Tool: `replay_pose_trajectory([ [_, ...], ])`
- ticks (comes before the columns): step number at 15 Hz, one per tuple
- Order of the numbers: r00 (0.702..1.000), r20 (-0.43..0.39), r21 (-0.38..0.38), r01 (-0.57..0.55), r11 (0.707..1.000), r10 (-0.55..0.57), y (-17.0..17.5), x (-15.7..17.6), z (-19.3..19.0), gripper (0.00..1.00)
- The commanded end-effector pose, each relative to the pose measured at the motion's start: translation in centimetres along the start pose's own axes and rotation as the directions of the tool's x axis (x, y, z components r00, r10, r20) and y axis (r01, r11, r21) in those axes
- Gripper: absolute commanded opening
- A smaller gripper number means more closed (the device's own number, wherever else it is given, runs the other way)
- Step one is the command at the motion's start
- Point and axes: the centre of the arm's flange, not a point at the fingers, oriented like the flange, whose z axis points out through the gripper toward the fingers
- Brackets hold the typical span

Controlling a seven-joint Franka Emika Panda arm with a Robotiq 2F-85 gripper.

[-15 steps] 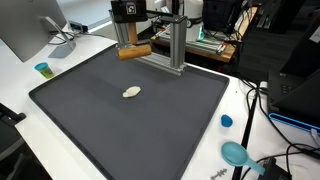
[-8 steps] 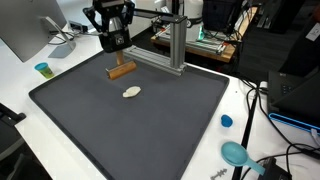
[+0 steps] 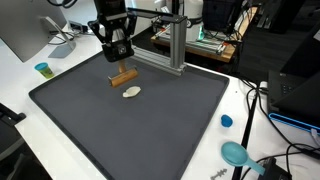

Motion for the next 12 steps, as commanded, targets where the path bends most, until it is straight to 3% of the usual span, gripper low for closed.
replay_pose_trajectory([
  [1, 1.0, 0.021, -0.024, -0.003, 1.0, 0.004, -2.9, 0.7, 2.3, 0.22],
  [6, 1.0, -0.004, -0.034, -0.021, 0.999, 0.021, -4.2, 1.5, 4.4, 0.22],
  [8, 1.0, -0.028, -0.077, -0.014, 0.997, 0.012, -4.3, 2.1, 4.4, 0.22],
  [12, 0.997, 0.035, -0.099, 0.071, 0.993, -0.068, -4.4, 3.3, 5.1, 0.22],
])
